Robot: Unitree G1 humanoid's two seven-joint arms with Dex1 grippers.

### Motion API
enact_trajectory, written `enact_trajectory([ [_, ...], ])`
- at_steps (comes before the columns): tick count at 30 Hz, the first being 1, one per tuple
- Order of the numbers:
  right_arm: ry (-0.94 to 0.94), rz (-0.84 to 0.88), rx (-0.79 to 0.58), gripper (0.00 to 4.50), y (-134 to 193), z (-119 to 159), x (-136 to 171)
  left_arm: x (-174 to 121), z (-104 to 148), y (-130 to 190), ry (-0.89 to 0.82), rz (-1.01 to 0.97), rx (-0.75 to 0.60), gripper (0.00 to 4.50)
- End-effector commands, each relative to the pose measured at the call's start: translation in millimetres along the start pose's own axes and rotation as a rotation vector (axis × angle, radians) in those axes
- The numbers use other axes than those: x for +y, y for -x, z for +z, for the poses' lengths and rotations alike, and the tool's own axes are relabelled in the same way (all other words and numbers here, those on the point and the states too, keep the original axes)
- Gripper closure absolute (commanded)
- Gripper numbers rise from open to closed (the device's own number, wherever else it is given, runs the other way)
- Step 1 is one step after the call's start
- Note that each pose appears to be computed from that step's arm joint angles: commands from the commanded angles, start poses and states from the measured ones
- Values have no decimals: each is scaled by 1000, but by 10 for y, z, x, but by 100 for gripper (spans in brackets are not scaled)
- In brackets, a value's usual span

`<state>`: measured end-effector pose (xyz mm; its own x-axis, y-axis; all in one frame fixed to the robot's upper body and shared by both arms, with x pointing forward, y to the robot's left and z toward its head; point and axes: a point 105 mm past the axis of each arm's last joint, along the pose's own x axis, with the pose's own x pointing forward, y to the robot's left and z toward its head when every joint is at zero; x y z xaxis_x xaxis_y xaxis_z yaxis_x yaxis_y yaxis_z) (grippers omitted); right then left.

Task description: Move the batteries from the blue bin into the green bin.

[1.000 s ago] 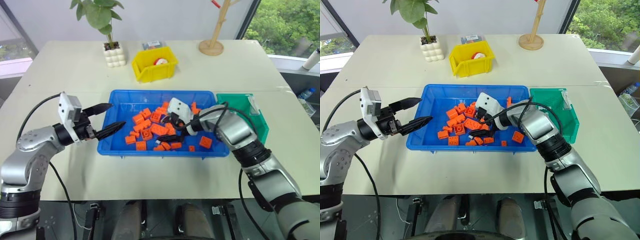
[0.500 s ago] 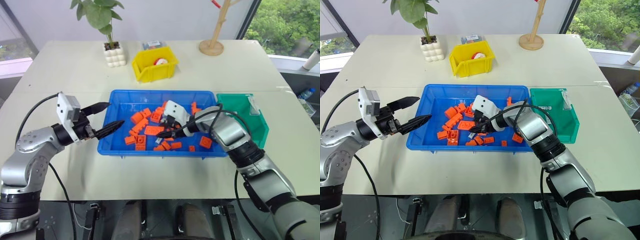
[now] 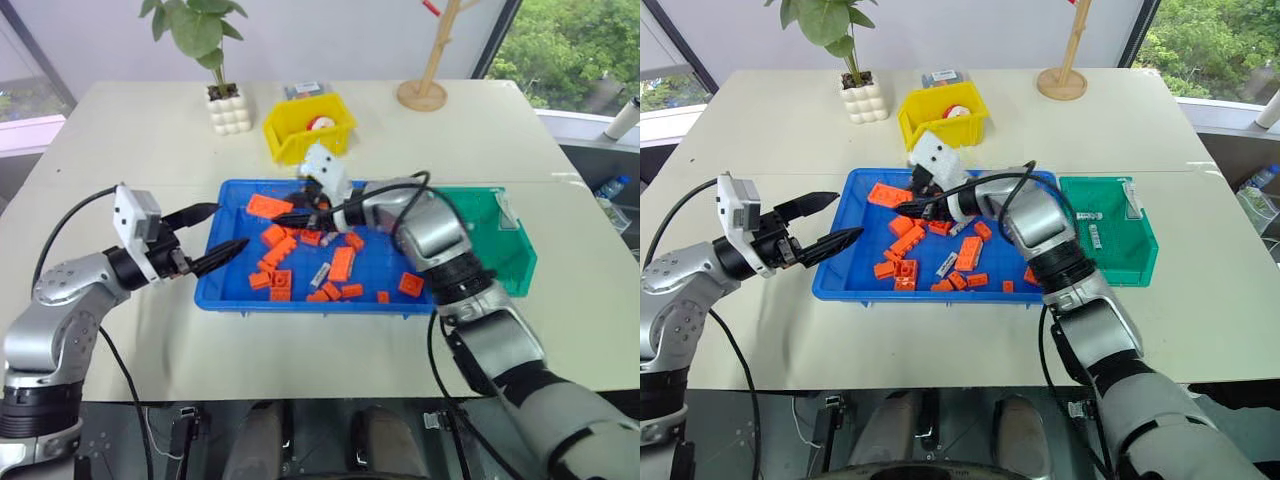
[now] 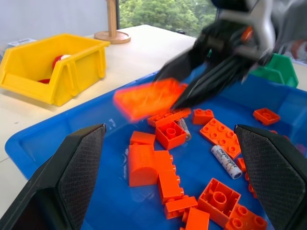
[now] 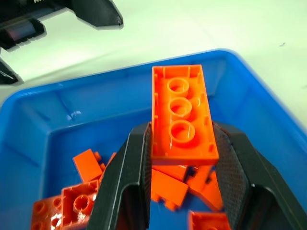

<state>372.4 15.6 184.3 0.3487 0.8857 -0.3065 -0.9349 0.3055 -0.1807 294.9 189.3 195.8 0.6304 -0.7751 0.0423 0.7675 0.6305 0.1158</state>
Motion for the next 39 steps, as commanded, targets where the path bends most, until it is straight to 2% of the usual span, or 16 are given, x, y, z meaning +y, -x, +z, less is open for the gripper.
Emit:
enact_trajectory([
  [1, 69, -4, -18, 323, -87, 38, -18, -22, 176, 9, -48, -5, -45, 0],
  [4, 85, -9, -13, 323, -121, 4, -59, -28, 194, 24, -50, -3, -45, 0],
  [7, 92, -15, -11, 181, -122, -11, -107, -34, 189, 36, -49, 3, -43, 0],
  [10, 100, -21, -17, 20, -119, 7, -136, -42, 180, 42, -45, 6, -41, 0],
  [11, 106, -22, -19, 3, -116, 20, -141, -44, 176, 42, -44, 7, -41, 0],
  [16, 142, -20, -39, 3, 11, 212, -183, -48, 165, 35, -39, 6, -38, 0],
  [19, 177, 41, -7, 3, 285, 244, -151, -44, 181, 45, -41, 4, -36, 0],
  [23, 225, 150, 74, 3, 575, 76, 42, -55, 206, 58, -50, -22, -23, 0],
  [27, 334, 211, 146, 3, 699, -150, 159, -41, 231, 49, -59, -36, -18, 0],
  [34, 480, 296, 173, 3, 640, -301, 309, -35, 233, 2, -62, -44, -24, 0],
  [39, 508, 317, 181, 3, 541, -372, 332, -63, 213, -10, -55, -45, -28, 0],
])
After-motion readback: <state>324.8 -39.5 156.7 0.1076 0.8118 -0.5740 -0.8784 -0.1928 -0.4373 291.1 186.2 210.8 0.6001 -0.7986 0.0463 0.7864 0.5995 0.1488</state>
